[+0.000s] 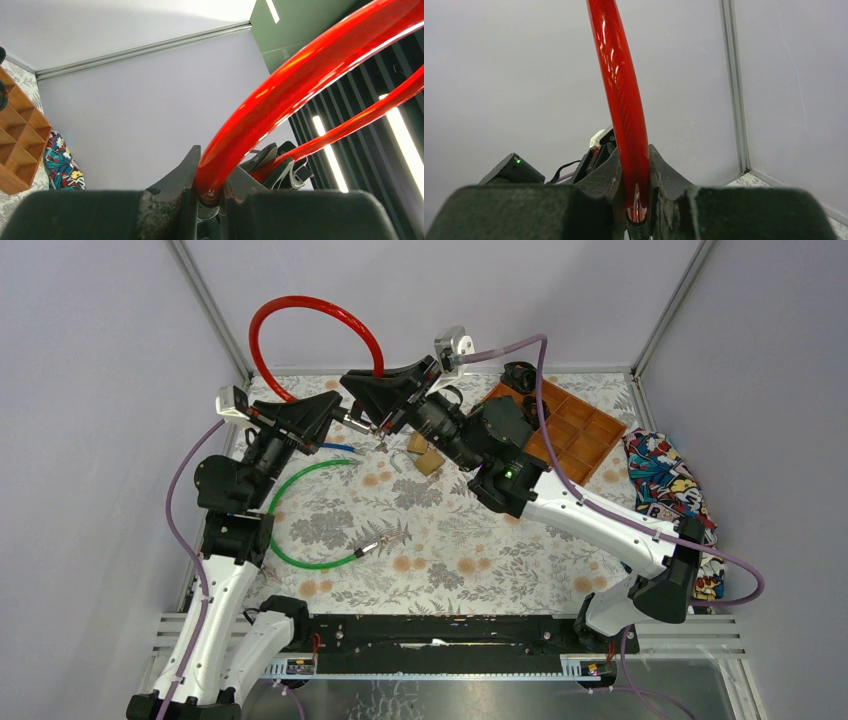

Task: Lock with the key
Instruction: Lock the lock.

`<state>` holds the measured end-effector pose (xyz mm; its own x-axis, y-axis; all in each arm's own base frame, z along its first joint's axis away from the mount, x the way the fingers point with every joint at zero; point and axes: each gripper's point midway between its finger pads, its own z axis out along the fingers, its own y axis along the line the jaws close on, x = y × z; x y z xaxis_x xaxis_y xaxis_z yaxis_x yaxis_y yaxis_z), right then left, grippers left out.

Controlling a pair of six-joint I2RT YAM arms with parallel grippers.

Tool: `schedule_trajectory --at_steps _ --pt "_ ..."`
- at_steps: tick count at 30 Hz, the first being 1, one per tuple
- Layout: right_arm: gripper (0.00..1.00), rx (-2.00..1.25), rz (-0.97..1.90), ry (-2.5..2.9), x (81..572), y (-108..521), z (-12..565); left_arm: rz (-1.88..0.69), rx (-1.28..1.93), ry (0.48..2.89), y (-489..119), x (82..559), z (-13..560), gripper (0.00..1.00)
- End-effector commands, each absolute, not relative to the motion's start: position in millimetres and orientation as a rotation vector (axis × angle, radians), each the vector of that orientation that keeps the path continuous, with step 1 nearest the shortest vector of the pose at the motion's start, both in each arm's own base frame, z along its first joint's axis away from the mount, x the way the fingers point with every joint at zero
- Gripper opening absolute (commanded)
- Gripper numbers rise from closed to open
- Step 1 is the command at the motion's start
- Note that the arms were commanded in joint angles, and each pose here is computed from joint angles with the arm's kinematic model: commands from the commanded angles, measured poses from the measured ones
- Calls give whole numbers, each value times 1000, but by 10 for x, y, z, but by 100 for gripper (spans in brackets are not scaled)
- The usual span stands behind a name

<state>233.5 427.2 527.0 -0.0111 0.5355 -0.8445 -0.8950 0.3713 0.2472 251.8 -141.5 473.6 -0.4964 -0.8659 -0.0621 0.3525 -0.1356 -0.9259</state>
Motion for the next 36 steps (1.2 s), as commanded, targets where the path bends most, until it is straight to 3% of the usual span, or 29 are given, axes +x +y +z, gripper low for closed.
schedule_trajectory --at_steps 1,4,9,17,18,21,22,23,31,36 --pt "0 -468 1222 1129 2213 4421 5070 -1869 -641 1058 -1280 2346 5153 0" --pt "0 -497 1197 1176 2251 4494 4947 -1869 -621 1039 -1274 2332 5198 0" --pt "29 -540 1174 1234 2275 4570 4840 -1805 -575 1043 -1271 2326 5125 0" --pt "43 -550 1101 1177 2255 4377 5153 -1718 -573 1091 -1281 2432 4827 0" --pt "48 -555 1094 1175 2249 4361 5169 -1707 -553 1081 -1278 2419 4844 0" --pt "76 -585 1065 1182 2223 4302 5219 -1679 -520 1059 -1261 2398 4866 0" --pt "96 -593 1055 1182 2207 4261 5249 -1663 -505 1050 -1252 2393 4868 0" --pt "99 -600 1047 1183 2187 4218 5280 -1649 -487 1034 -1241 2379 4885 0" --pt "99 -604 1005 1344 2023 3613 5397 -1541 -314 882 -1155 2158 5103 0" --pt "95 -406 1307 1526 1963 3315 5270 -1499 -208 805 -1145 1977 5225 0"
